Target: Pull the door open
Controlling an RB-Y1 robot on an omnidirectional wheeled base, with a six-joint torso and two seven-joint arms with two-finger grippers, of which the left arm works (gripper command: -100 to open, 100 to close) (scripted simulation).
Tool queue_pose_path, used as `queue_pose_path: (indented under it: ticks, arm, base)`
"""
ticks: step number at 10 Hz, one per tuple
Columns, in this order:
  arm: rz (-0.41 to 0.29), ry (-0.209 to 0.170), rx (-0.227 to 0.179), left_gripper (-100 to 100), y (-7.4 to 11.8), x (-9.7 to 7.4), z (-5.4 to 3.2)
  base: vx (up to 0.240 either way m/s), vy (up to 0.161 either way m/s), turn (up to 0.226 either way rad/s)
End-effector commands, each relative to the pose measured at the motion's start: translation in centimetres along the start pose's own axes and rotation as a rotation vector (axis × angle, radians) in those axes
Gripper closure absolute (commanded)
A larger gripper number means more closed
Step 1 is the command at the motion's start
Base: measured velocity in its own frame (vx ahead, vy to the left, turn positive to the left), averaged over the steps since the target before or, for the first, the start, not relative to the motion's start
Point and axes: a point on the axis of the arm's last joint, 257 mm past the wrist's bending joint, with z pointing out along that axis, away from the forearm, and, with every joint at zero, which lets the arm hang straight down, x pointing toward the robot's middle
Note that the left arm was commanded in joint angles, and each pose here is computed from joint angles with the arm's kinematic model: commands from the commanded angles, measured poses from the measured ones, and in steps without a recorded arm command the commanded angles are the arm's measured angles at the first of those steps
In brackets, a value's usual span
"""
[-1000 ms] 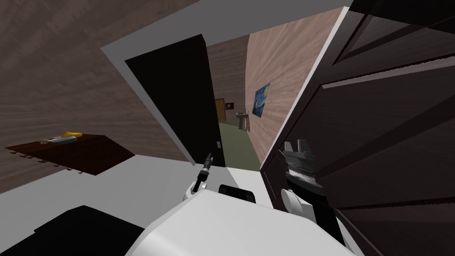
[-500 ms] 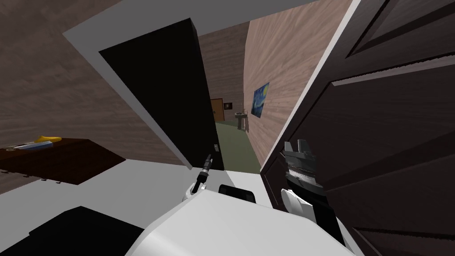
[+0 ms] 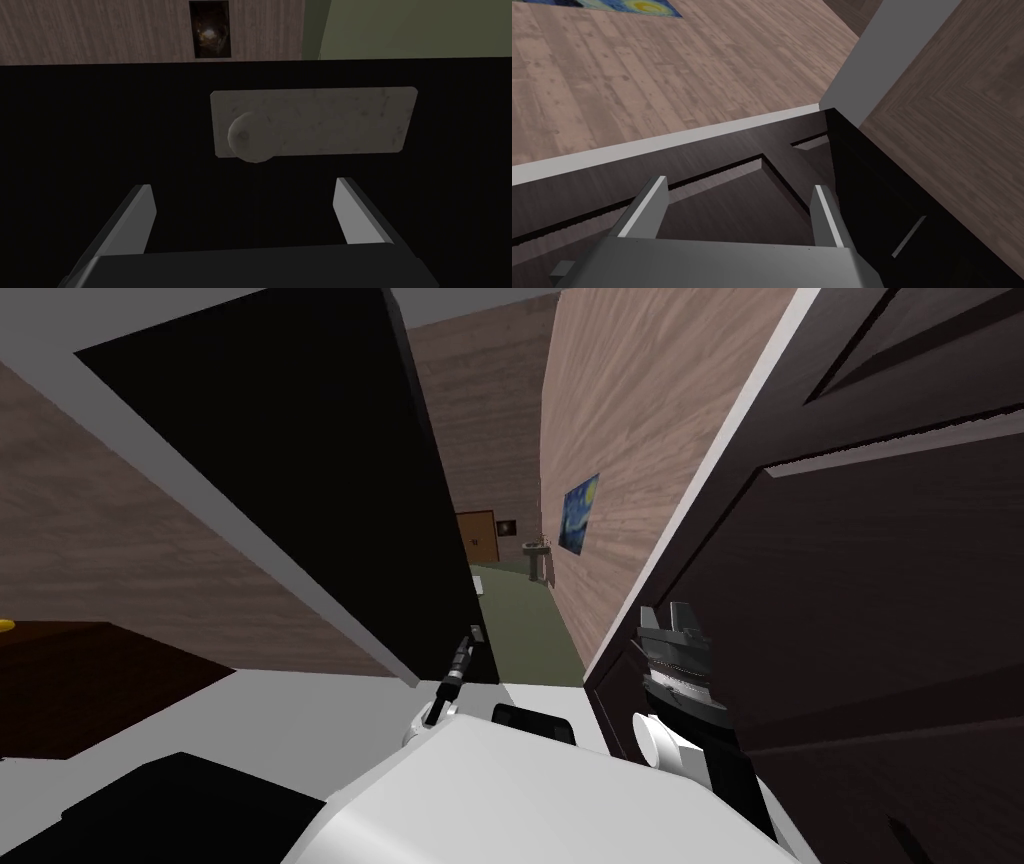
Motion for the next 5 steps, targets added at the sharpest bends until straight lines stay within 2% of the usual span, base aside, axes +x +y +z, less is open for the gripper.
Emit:
queue_pose_path:
  ticks: [1,3,4,5]
  arm:
    - [-0.001,-0.024,0.0,-100,0.1,-1.5,-0.28]
    - [0.0,-0.045,-0.001,-100,0.1,-3.0,-0.58]
    - [0.0,-0.051,-0.001,-100,0.1,-3.4,-0.66]
    - [-0.003,-0.045,-0.006,-100,0.4,-3.1,-0.78]
  base:
    - [0.198,-0.049,-0.144]
    - [0.203,-0.012,-0.116]
    - [0.186,0.019,-0.034]
    - [0.049,-0.007,0.029]
